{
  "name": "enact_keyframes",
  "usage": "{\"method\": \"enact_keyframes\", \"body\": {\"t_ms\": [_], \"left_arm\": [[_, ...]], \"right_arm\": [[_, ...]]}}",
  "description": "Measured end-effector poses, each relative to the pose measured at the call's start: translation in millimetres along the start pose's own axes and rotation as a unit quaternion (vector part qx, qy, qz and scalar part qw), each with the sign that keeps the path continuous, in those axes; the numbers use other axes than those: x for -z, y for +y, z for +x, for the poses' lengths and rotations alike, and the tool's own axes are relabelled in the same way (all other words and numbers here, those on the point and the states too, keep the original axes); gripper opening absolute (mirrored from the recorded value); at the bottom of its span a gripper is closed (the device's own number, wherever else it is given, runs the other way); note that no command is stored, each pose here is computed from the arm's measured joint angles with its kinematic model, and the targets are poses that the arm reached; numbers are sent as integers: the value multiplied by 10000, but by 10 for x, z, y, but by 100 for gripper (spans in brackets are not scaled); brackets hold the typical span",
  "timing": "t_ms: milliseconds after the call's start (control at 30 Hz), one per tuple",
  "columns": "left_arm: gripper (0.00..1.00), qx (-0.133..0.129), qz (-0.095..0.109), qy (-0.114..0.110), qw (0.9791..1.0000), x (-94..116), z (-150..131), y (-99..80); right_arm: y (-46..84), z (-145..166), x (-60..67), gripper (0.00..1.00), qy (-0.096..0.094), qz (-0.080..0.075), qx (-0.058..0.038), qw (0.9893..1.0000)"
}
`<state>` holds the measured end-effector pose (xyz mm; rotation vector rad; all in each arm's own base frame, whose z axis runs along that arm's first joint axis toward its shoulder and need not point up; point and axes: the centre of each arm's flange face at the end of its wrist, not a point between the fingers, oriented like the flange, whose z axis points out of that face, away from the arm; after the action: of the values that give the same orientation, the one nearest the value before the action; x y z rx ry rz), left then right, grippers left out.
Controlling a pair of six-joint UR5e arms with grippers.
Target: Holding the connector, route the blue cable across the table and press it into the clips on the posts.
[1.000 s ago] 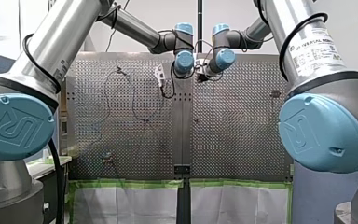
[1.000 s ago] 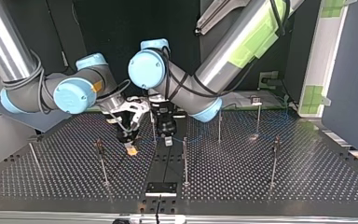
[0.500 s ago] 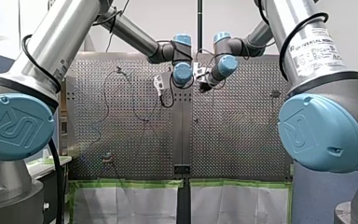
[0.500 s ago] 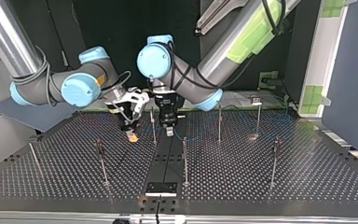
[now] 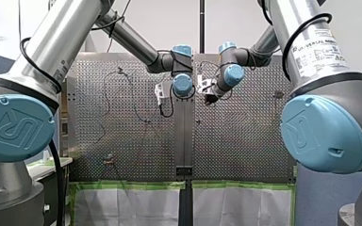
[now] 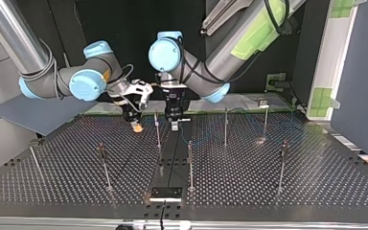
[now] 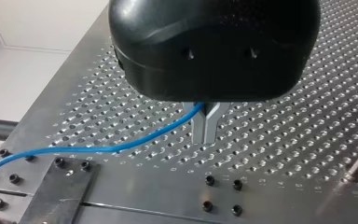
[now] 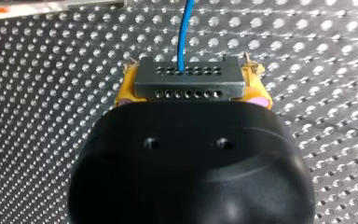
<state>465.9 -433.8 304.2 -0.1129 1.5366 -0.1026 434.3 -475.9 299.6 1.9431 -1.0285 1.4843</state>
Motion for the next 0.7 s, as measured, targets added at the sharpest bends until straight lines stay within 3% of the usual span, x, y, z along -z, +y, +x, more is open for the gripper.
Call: {"method": "enact_keyframes", "body": {"t_ms": [333,500,700], "left_arm": [[0,-106,124,31,9999,181,300,55],[0,-164,175,91,9997,280,458,90],[0,-354,335,347,9982,432,820,123]], "right_arm": [[96,-240,86,0,-28,-23,110,9999],[129,-211,196,0,115,-68,12,9999],[109,-151,347,0,344,-78,-104,9993]]}}
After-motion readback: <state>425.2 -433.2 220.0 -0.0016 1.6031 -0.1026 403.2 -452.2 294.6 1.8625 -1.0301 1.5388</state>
